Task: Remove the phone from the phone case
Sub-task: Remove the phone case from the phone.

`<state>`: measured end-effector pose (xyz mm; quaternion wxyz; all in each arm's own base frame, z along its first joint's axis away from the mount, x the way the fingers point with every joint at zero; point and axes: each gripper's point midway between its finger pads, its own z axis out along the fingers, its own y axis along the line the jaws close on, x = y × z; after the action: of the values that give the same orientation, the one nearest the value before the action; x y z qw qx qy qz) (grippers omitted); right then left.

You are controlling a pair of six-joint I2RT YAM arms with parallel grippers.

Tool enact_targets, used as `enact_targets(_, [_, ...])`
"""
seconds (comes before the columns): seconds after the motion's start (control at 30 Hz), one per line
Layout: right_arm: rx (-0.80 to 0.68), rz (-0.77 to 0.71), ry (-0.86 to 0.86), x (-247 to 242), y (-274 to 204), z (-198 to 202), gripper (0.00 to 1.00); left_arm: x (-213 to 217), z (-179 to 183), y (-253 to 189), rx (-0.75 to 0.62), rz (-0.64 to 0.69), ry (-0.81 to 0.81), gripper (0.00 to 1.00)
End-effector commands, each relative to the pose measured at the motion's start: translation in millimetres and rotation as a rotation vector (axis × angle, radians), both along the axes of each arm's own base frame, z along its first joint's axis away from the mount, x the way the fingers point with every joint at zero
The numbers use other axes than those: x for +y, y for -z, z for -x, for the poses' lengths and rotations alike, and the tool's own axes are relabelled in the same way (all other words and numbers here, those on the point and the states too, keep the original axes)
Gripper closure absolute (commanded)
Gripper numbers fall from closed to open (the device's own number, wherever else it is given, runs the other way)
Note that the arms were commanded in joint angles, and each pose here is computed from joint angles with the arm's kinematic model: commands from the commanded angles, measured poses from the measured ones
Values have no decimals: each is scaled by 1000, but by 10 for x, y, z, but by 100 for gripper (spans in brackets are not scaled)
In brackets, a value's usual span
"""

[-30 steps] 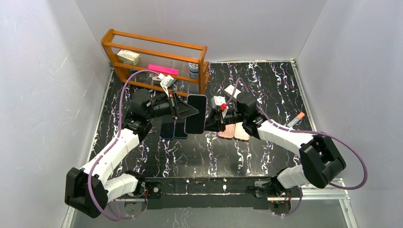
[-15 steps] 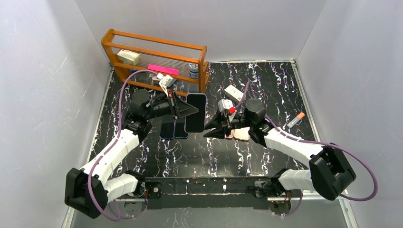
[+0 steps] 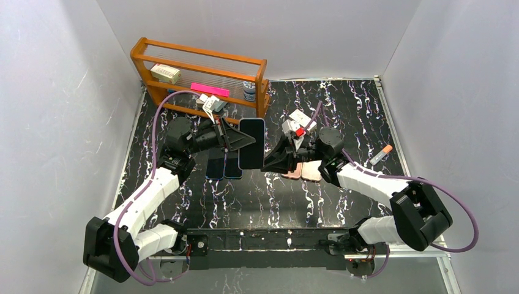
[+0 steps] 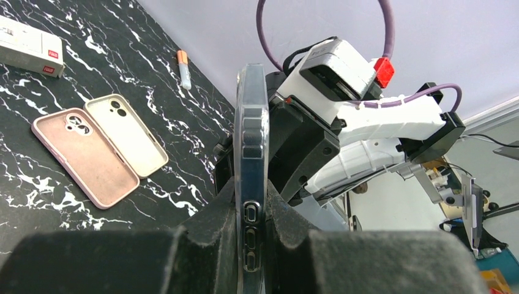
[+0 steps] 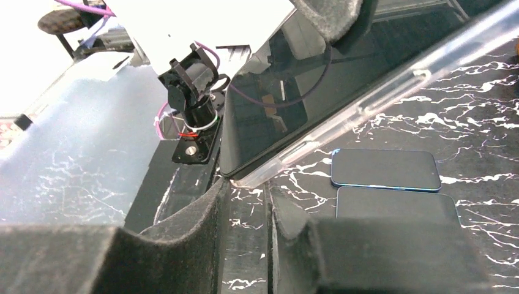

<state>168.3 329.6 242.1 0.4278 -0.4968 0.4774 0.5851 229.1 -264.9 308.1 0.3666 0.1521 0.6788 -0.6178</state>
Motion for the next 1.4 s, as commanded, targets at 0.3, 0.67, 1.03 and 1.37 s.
enact_targets(0.3, [129,-82,184,-54,-132,-479,74,-2,280,-322,-21,104,67,100])
enact_targets(0.67, [231,-138,252,-46,-203,-639,72,-70,415,-415,-1,159,94,100])
enact_targets(1.03, [308,-272,223,-102,-597,-547,61,-167,363,-178,46,154,68,100])
enact_targets(1.37, [380,-315,199,-71,-680,-592,62,-382,445,-63,69,148,106,100])
